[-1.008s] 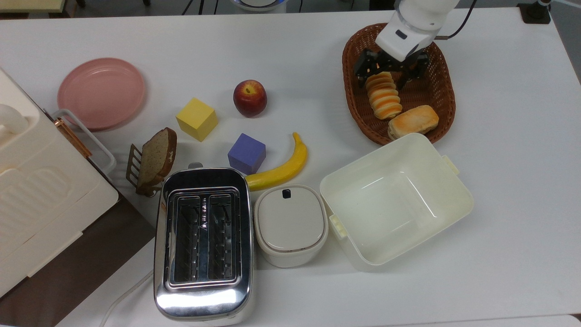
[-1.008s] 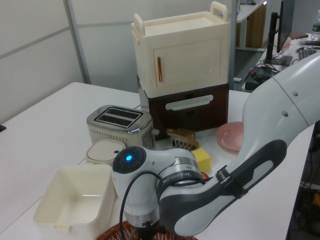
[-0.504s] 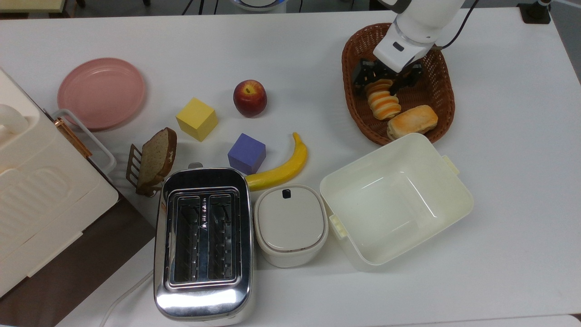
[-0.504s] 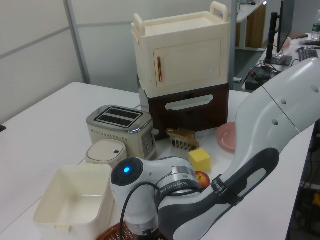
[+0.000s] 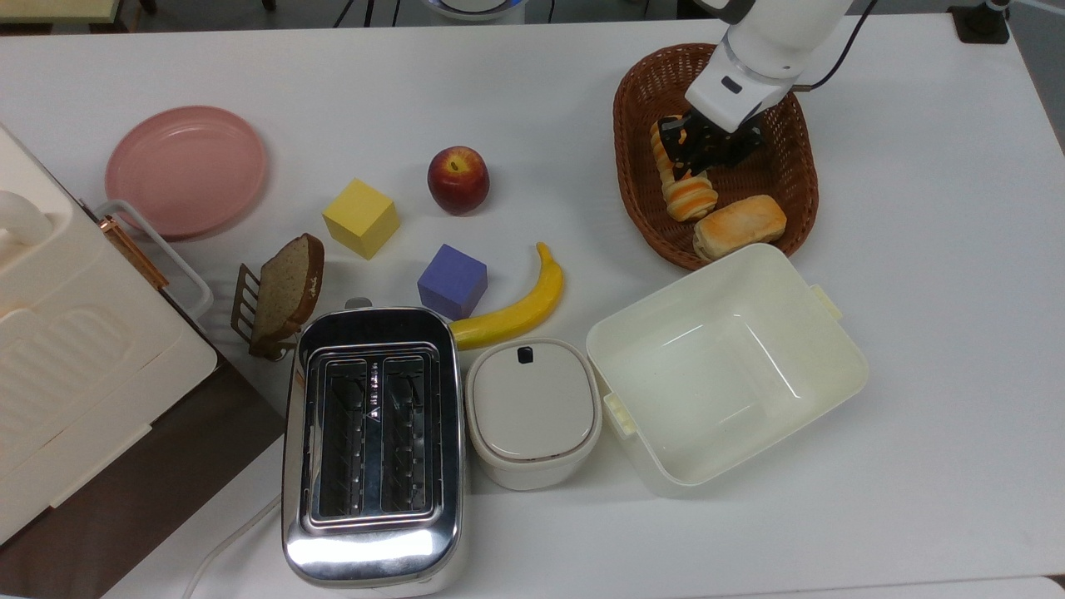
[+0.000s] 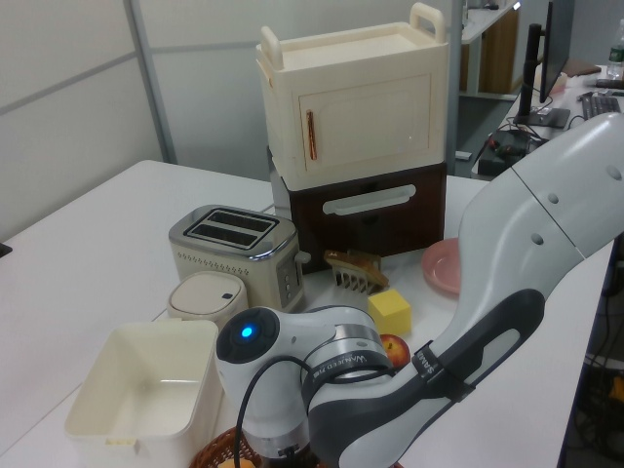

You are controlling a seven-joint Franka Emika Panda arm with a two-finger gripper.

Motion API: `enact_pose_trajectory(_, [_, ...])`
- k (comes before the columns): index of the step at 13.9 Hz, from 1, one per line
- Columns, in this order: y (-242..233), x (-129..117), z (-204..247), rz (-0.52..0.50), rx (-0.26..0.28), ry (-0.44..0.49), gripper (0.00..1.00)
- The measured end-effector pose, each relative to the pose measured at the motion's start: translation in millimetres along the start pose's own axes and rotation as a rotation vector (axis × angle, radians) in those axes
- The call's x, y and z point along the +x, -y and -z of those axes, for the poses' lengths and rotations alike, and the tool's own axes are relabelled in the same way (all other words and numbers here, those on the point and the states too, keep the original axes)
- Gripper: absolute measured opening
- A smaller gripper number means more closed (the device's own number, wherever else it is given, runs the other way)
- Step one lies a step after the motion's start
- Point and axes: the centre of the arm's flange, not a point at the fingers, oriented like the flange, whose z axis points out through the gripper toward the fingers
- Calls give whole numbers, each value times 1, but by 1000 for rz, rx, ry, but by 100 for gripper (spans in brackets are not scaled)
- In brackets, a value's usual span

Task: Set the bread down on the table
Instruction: 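Close the gripper on the long striped bread roll, then lift the bread roll out of the basket and carry it beside the basket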

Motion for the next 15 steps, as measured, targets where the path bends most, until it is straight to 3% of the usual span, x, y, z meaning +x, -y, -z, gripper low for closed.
enact_pose_trajectory(5, [0, 5, 10, 6, -6, -31, 11])
enact_pose_trajectory(9, [21, -2, 44, 24, -58, -150, 11])
enact_pose_trajectory(12, [19, -7, 61, 13, -72, -162, 11])
enact_pose_trajectory(15, [-15, 15, 70, -57, -73, -180, 11])
